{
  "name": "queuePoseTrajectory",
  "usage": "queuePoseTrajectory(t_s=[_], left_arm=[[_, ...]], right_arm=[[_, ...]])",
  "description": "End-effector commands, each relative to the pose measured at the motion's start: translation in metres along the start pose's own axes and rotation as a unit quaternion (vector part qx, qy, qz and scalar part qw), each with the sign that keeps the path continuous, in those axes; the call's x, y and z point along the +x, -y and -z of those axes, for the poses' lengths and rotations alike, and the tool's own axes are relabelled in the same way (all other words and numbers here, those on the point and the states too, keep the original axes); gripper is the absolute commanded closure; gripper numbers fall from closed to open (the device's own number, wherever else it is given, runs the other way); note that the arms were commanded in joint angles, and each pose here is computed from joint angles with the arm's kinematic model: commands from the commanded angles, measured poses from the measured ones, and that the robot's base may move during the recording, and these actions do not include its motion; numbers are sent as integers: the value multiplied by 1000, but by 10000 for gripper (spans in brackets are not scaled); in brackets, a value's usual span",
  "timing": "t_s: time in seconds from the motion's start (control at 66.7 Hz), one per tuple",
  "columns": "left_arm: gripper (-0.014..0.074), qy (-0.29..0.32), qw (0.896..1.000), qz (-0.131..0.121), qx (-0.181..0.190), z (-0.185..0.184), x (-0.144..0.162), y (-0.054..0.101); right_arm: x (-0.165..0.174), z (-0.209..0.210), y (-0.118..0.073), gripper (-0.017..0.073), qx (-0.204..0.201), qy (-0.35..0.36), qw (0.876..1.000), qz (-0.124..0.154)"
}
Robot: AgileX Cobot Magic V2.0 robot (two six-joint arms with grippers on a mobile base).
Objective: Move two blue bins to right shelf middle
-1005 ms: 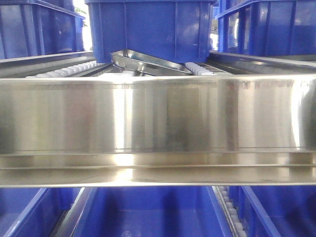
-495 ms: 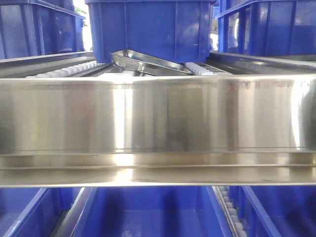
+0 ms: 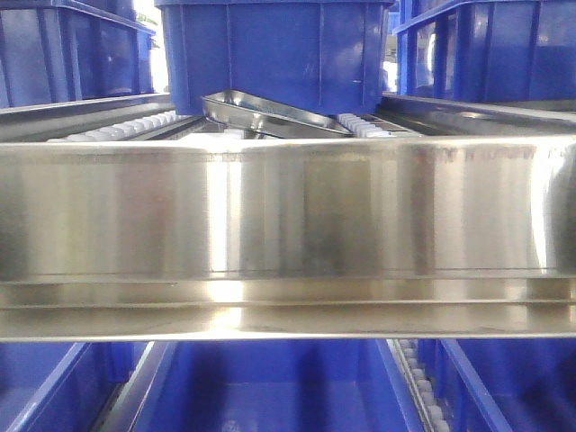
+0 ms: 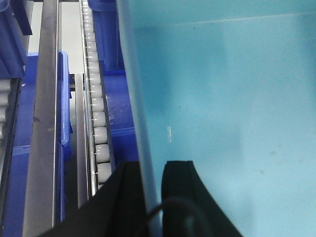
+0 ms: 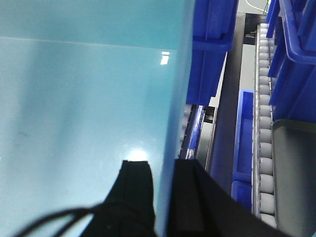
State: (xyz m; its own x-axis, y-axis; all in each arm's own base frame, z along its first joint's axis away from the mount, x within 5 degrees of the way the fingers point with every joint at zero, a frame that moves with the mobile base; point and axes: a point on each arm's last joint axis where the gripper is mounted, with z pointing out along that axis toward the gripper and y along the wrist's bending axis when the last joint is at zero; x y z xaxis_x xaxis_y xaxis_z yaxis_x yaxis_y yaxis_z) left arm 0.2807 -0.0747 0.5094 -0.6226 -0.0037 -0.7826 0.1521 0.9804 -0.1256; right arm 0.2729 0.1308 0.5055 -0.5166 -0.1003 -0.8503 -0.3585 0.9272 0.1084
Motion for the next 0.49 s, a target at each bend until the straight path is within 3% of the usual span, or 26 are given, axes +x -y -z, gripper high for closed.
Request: queuePoseTrajectory(t_s=[0.0,0.255,0.48], left_arm=[[705,23,1000,-1,17,10,-4,3],[705,84,996,0,26,11,-15,5],[705,89,996,0,27,11,-15,5]], right_arm=[[-10,11,-1,712,-6,49,999,9],[-15,12,-2,712,-10,77,997,9],[-17,12,-2,712,-11,89,996,9]])
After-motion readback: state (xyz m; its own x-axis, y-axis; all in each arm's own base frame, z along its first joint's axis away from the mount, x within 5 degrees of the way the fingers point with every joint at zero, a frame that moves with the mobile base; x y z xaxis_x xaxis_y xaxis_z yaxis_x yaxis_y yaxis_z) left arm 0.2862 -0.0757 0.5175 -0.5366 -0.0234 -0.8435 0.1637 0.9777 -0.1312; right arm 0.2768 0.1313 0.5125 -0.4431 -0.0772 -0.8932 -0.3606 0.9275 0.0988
